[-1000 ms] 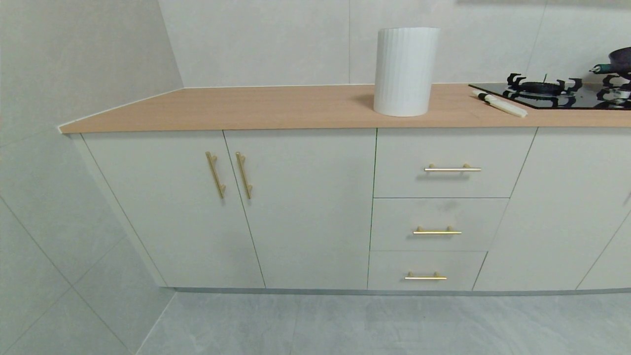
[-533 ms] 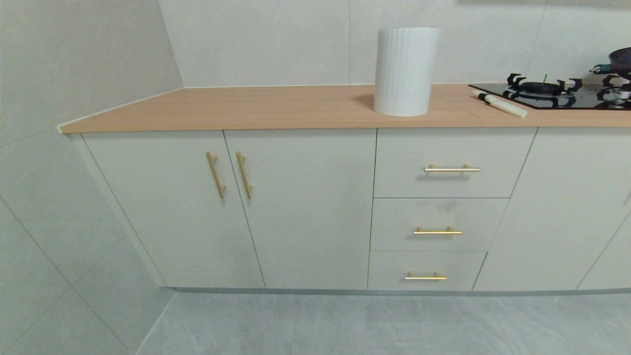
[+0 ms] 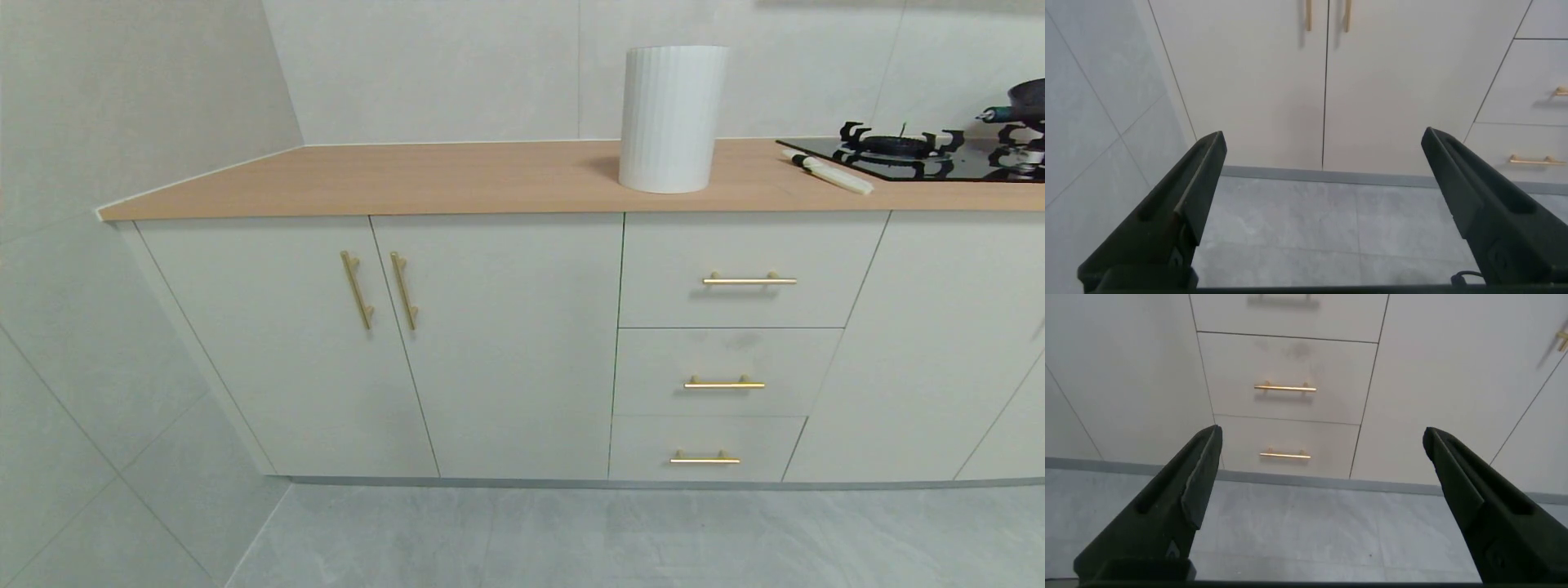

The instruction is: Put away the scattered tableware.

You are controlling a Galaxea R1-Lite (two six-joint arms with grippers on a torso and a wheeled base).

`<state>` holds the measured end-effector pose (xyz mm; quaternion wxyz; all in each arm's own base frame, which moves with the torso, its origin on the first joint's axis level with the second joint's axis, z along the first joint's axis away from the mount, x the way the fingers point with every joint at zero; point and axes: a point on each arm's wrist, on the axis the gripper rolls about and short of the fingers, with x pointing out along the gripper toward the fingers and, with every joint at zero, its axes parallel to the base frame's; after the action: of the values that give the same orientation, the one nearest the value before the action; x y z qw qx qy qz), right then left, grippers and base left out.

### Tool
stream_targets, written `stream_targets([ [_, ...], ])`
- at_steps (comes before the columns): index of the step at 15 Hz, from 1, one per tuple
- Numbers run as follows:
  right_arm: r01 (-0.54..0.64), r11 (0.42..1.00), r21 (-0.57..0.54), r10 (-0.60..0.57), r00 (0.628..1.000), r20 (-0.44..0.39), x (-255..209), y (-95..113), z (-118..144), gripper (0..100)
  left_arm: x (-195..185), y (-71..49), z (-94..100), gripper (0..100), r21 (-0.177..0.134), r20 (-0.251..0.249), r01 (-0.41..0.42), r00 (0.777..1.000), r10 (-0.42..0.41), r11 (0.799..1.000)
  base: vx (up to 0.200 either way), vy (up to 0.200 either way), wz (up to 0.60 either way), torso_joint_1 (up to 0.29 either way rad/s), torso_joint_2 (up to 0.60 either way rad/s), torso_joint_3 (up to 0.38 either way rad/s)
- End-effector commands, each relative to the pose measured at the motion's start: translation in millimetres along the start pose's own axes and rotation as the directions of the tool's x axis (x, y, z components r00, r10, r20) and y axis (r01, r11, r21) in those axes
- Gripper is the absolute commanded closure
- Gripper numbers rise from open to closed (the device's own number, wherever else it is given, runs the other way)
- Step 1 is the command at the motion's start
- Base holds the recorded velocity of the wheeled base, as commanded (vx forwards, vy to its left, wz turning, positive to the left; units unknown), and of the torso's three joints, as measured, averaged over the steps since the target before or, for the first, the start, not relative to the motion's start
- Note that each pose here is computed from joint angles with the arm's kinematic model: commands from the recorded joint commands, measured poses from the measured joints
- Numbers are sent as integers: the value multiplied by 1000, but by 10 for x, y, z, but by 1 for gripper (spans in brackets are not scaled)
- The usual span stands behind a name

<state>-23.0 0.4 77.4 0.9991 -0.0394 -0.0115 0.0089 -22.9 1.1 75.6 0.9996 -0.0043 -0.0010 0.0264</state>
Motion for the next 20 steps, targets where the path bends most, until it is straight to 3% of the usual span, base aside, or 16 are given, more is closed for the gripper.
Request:
stream_targets([
  [1, -5, 1000, -7, 5, 1000, -4, 3, 1, 1, 0, 0, 0, 0, 0, -1, 0, -1, 1000, 1, 1000, 0, 0, 0, 0, 0, 0],
  [20, -6, 1000, -1, 6, 1000, -3, 3, 1, 1, 0, 0, 0, 0, 0, -2, 0, -1, 1000, 1, 1000, 189, 0, 0, 4, 2, 1],
])
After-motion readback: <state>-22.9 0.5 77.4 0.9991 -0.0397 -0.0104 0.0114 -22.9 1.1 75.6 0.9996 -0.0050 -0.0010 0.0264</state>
